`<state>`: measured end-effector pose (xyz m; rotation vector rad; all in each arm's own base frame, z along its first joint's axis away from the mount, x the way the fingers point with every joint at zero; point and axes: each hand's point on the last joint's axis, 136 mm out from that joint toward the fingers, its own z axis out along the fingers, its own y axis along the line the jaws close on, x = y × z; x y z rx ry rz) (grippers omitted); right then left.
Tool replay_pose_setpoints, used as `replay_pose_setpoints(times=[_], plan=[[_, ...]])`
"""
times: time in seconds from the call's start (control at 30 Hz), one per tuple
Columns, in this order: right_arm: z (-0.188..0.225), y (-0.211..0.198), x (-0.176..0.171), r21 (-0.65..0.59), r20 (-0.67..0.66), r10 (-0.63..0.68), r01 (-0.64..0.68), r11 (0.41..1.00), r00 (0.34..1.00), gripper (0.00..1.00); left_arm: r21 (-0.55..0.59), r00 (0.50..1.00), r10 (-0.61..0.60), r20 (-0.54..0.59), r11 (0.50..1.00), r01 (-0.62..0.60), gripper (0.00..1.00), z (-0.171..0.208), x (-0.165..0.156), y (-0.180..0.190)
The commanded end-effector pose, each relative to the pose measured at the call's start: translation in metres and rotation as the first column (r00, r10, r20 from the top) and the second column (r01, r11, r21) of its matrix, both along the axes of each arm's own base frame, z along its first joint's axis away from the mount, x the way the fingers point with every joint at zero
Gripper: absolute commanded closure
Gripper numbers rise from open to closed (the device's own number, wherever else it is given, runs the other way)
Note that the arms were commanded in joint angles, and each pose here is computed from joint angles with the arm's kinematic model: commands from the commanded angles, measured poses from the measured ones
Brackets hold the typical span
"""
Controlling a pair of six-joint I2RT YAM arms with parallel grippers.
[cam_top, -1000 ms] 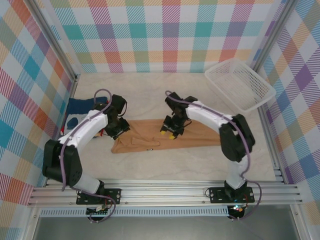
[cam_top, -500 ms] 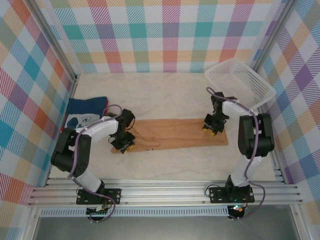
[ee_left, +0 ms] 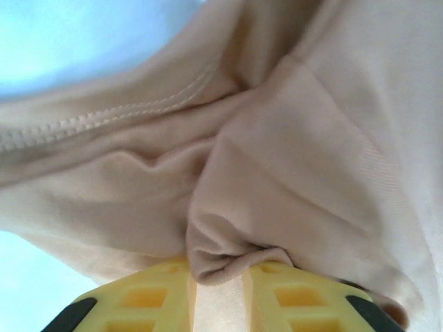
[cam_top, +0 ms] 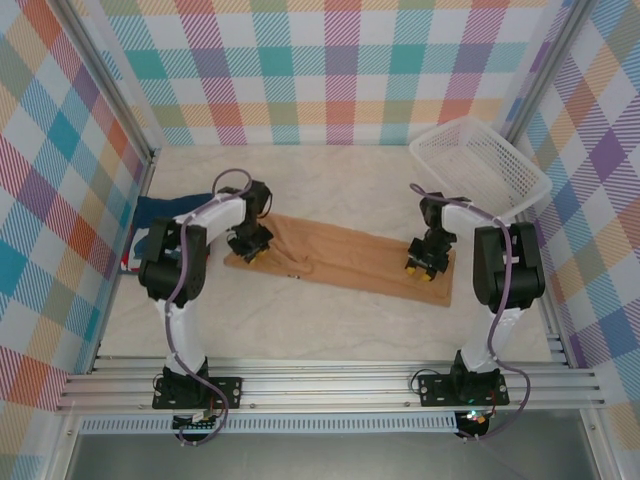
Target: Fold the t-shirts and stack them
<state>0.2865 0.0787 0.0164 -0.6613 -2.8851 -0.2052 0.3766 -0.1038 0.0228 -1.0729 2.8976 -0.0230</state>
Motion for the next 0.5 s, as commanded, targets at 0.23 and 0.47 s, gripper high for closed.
replay_pose_setpoints(times=[0.23,0.47], plan=[[0.005,0.084,-0.092,0.148,-0.193,-0.106,0.135,0.980,0.976,0.69,-0.124,0.977,-0.111,0.183,0.983,0.135,0.80,0.000,0.154,-0.052],[0.025,0.168,-0.085,0.299,-0.152,-0.015,0.061,0.952,0.988,0.66,-0.181,0.918,-0.115,0.379,0.964,0.195,0.71,0.043,0.206,-0.072]])
